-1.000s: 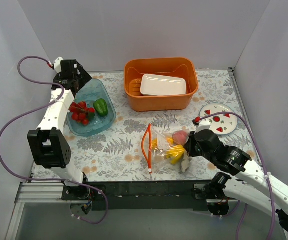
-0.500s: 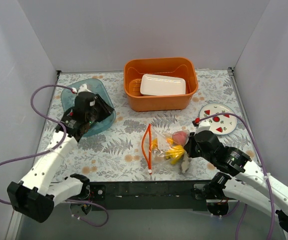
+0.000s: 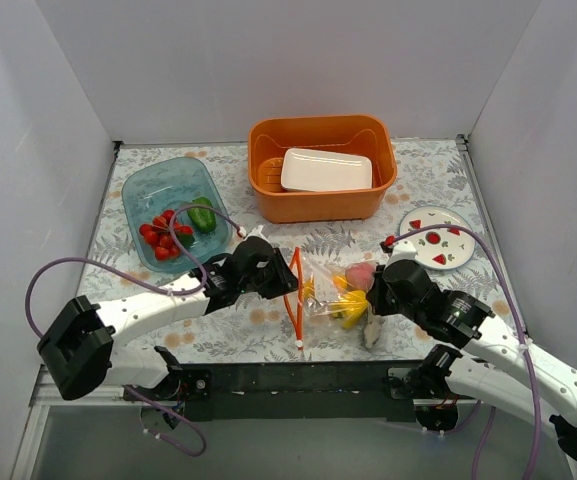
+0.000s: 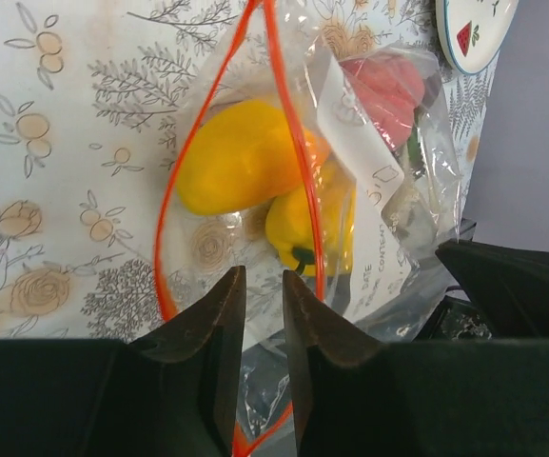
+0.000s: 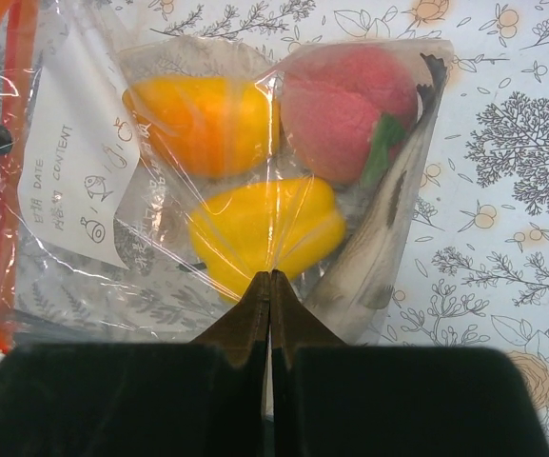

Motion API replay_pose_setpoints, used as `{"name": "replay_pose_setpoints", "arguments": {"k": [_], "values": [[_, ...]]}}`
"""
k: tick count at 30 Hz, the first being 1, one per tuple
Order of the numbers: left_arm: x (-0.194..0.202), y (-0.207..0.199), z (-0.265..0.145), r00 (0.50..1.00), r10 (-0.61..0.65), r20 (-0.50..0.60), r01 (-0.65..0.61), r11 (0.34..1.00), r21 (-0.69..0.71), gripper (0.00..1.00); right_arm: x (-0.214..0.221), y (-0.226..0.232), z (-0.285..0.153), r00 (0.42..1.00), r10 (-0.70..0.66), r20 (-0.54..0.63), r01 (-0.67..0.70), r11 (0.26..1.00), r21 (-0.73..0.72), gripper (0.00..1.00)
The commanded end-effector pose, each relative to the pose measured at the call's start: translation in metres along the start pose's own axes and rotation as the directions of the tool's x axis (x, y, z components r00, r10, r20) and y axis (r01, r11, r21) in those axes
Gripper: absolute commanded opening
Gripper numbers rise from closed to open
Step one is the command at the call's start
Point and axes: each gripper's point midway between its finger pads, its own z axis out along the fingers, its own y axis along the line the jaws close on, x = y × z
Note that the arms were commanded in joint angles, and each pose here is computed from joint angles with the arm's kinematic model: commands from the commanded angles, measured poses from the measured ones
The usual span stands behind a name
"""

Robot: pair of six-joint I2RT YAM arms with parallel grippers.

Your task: Open the zip-top bag and remove the fake food

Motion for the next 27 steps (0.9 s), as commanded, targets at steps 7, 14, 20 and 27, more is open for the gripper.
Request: {"name": "replay_pose_setpoints", "arguments": {"k": [7,14,20,27], "values": [[-0.029,-0.037,0.033,0.979,0.138,0.152,-0.158,0.979,0.131,0.27,-0.024,0.004,-0.004,0.997,0.019,0.079,-0.02,1.0,0.009,0.01],[-0.03,-0.025,0.069,0.961,0.23,0.156,-0.244,0.967,0.078,0.39,-0.029,0.009,-0.003,0.997,0.002,0.072,-0.002,1.0,0.006,0.01],[-0.035,-0.017,0.08,0.909,0.365,0.201,-0.384,0.922,0.059,0.66,-0.032,0.011,-0.002,0.997,-0.01,0.075,0.01,1.0,0.001,0.01],[-0.025,-0.024,0.086,0.882,0.427,0.198,-0.456,0.879,0.138,0.7,-0.049,-0.001,-0.006,0.991,-0.016,0.133,0.005,0.997,0.08,0.26]]}}
